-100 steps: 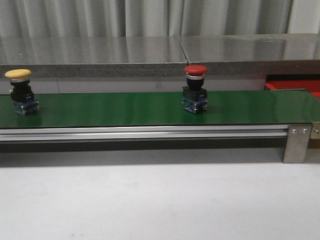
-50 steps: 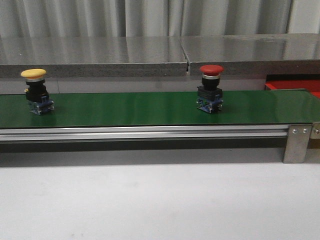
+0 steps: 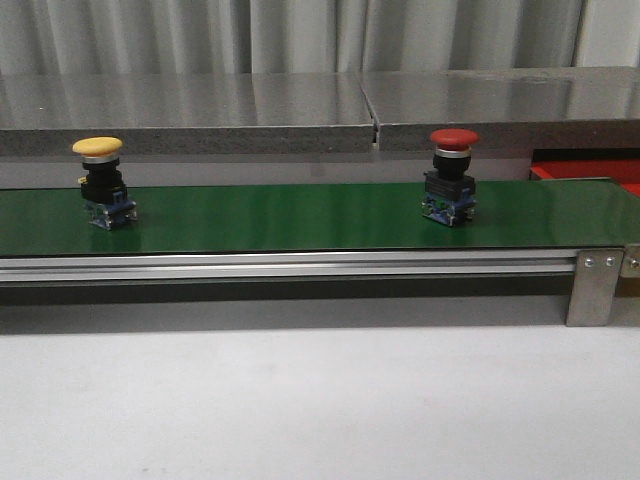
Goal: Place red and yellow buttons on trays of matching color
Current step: 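Lower the right gripper toward the red button at the belt's end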
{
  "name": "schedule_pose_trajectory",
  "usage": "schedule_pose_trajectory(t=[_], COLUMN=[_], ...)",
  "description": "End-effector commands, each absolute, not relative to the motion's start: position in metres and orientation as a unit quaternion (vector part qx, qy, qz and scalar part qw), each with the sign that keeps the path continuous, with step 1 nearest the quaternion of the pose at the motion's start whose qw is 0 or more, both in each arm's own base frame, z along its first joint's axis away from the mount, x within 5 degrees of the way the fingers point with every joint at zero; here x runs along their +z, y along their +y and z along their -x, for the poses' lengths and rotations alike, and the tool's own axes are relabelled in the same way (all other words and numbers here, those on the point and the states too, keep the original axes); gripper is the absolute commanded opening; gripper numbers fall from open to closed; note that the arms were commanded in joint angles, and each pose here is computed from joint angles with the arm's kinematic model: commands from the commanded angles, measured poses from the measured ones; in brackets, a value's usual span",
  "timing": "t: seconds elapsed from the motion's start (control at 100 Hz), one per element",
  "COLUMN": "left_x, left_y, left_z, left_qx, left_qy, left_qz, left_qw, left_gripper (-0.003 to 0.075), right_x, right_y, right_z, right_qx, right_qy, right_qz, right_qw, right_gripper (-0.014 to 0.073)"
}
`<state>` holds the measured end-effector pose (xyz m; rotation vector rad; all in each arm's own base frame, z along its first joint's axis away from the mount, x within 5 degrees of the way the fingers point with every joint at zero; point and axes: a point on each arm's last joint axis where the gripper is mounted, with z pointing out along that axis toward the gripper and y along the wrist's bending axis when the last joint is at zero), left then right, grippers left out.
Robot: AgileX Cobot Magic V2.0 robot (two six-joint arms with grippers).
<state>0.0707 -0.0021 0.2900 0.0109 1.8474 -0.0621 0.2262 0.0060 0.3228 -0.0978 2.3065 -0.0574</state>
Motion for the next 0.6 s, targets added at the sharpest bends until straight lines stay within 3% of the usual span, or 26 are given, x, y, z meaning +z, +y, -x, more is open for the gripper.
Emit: schedule_pose_trajectory(t=[0.0,0.29,0.59], left_x=[0.304,0.304,0.304], left_y=[-0.004,-0.004,-0.004], left_z=[-0.072,-0.072,-0.072], left_qx=[-0.039,-0.039,-0.039], left_qy=[0.770,0.770,0.770], left_qz=[-0.006,-0.006,-0.006], left_qw=[0.636,0.636,0.636], left_gripper=[-0.0019,-0.0019,-0.0019], right_x=[0.340,0.326,0.318], right_y=[0.006,0.013,0.038], right_z=[-0.227,-0.236,-0.282], right_qx=[-0.025,-0.009,0.010], right_qy=[0.896,0.915,0.929], right_qz=[0.043,0.061,0.116], right_qw=[0.441,0.399,0.351], right_gripper=[0.0667,0.0642,0.0642])
